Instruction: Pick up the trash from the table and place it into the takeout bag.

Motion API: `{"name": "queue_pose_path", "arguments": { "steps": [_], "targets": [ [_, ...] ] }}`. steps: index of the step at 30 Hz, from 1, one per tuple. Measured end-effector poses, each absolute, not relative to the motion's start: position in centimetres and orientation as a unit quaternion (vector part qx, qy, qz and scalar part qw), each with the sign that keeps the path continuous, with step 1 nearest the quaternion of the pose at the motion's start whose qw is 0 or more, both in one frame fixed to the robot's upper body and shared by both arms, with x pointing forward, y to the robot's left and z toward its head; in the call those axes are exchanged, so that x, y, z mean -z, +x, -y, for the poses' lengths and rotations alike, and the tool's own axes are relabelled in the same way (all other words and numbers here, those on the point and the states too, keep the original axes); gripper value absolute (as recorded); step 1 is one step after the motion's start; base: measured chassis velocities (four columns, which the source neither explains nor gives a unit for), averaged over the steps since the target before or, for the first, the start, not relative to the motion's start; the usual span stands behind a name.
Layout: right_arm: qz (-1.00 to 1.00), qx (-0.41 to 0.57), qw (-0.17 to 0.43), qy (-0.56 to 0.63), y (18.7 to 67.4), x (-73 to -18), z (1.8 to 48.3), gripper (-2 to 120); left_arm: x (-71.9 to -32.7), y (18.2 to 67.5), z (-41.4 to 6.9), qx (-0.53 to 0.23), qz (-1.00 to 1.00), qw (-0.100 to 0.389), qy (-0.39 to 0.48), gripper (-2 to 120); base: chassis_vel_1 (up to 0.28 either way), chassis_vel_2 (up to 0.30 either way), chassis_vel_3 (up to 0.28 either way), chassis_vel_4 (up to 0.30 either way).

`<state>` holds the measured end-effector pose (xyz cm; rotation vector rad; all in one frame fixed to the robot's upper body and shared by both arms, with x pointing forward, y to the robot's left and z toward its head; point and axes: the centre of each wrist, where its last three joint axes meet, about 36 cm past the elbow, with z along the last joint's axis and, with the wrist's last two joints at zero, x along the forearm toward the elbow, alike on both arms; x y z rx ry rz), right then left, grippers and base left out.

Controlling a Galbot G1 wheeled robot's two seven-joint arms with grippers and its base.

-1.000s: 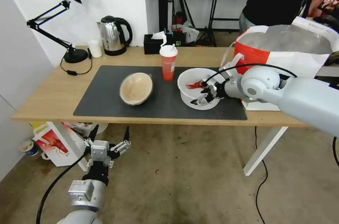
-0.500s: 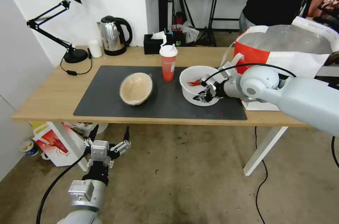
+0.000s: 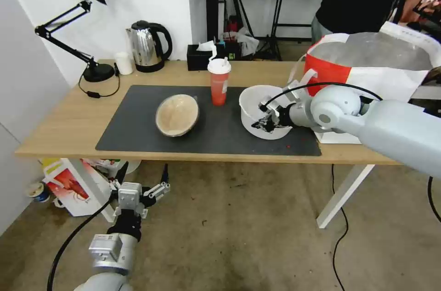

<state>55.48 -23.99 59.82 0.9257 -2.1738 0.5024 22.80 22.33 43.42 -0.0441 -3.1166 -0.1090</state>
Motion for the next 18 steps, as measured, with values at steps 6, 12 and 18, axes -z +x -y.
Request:
{"name": "queue_pose_path", "arguments": {
  "steps": [6, 12, 18],
  "targets": [
    [0.840, -0.194, 0.354, 0.362, 55.5, -60.1, 23.9, 0, -43.4, 22.8, -22.3, 0.035, 0.999, 0.011, -0.014, 100, 0.000, 0.000, 0.000, 0.000],
    [0.839, -0.188, 0.342, 0.378, 55.4, -61.7, 23.6, 0, -43.4, 22.8, -22.3, 0.035, 0.999, 0.011, -0.014, 100, 0.000, 0.000, 0.000, 0.000],
    [0.842, -0.179, 0.322, 0.395, 55.0, -64.0, 23.4, 0, -43.4, 22.8, -22.3, 0.035, 0.999, 0.011, -0.014, 100, 0.000, 0.000, 0.000, 0.000]
  ]
}}
